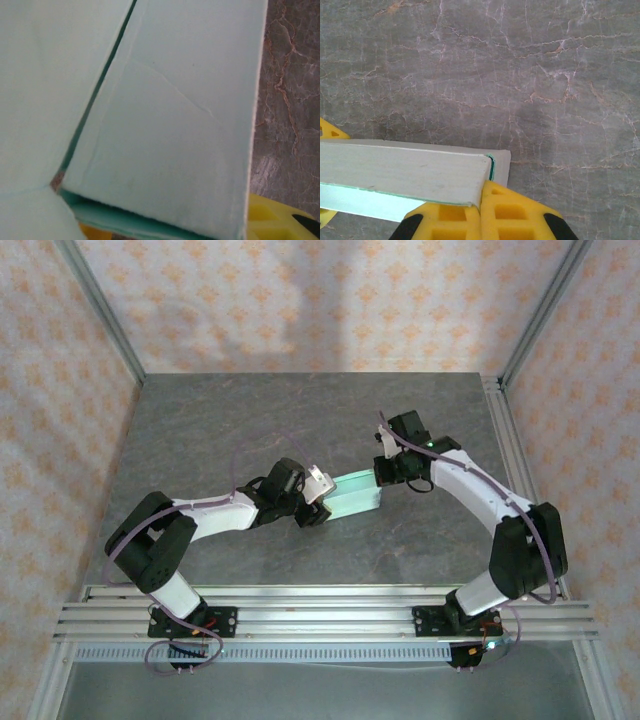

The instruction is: Fold the paper box

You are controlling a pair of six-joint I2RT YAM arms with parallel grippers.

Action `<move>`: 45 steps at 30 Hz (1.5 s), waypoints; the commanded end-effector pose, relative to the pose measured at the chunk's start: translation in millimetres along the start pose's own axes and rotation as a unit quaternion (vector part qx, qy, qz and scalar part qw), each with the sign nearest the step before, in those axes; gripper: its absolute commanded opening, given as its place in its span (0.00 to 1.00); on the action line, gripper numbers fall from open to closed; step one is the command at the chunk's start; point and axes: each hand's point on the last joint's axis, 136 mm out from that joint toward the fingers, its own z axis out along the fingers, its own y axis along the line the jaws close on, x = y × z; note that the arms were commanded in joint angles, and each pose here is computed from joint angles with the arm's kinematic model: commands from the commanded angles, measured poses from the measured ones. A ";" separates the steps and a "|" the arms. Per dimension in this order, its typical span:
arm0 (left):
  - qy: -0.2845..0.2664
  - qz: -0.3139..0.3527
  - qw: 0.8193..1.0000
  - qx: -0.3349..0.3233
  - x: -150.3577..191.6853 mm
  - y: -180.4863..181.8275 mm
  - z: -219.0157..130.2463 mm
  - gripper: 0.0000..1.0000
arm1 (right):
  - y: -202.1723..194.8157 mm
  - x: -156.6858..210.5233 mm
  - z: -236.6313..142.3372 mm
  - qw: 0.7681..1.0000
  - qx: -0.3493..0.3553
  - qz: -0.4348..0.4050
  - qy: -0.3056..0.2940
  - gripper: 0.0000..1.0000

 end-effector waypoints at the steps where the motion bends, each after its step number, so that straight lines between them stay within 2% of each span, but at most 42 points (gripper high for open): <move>1: 0.000 -0.008 1.000 -0.005 -5.2 3.6 0.9 0.54 | -9.1 16.1 4.8 1.000 0.022 -0.010 0.017 0.00; 7: -0.020 -0.020 0.999 -0.019 -16.4 7.6 -5.3 0.71 | -7.2 12.1 0.2 1.000 0.027 -0.016 0.000 0.00; 14: -0.058 -0.052 0.996 -0.037 -25.0 11.0 -17.2 0.77 | -6.1 2.9 -11.1 0.997 0.055 -0.035 -0.036 0.00; 19: -0.059 -0.062 0.995 -0.042 -20.8 8.8 -27.4 0.88 | -5.5 0.3 -14.0 0.996 0.058 -0.034 -0.057 0.00; 24: -0.086 -0.093 0.991 -0.048 -25.5 2.5 -43.3 0.90 | -6.0 3.0 -12.3 0.996 0.062 -0.033 -0.056 0.00; 27: -0.102 -0.114 0.985 -0.077 -31.2 -0.2 -54.9 0.91 | -6.0 2.6 -12.6 0.995 0.064 -0.034 -0.061 0.00; 32: -0.090 -0.214 0.961 -0.150 -30.4 19.6 -79.3 0.85 | -5.1 3.1 -9.8 0.995 0.065 -0.033 -0.063 0.00; 37: -0.076 -0.273 0.951 -0.126 -36.5 10.2 -84.8 0.78 | -3.4 1.8 -8.7 0.995 0.065 -0.034 -0.062 0.00; 45: -0.043 -0.341 0.935 -0.087 -52.4 -3.8 -80.2 0.55 | -5.2 2.0 -10.1 0.995 0.073 -0.029 -0.057 0.00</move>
